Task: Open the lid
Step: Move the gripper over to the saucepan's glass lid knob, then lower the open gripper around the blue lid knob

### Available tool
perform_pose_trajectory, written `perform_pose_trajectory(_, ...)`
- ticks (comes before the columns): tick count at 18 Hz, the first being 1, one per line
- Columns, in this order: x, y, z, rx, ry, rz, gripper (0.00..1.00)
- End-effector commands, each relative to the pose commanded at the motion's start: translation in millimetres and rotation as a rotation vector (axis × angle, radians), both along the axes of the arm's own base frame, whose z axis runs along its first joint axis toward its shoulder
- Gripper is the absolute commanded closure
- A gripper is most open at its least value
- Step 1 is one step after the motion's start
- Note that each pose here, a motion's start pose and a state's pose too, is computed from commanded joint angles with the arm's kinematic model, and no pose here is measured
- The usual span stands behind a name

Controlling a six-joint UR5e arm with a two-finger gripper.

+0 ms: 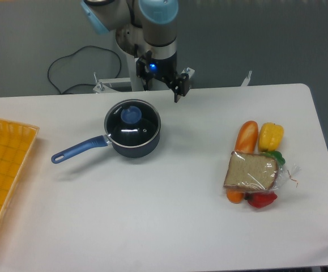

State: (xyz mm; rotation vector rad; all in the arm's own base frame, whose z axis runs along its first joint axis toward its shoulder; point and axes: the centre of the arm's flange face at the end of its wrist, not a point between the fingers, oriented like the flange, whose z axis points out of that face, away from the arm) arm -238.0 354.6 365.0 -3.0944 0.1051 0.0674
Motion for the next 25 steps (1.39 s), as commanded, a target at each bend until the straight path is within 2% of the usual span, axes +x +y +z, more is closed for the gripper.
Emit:
perform_pose_trajectory(8, 33, 28, -19, -0.051, -0.005, -0.007, 0.01)
perform_pose_trajectory(14, 54, 41, -24, -0.036, 0.004, -0.015, 0.01)
perform_pose_trajectory(19, 57, 40, -41, -0.004, 0.025, -0.018, 0.01)
perform_pose_trajectory(25, 54, 44, -49, -0.014, 0.014, -0.023, 0.01)
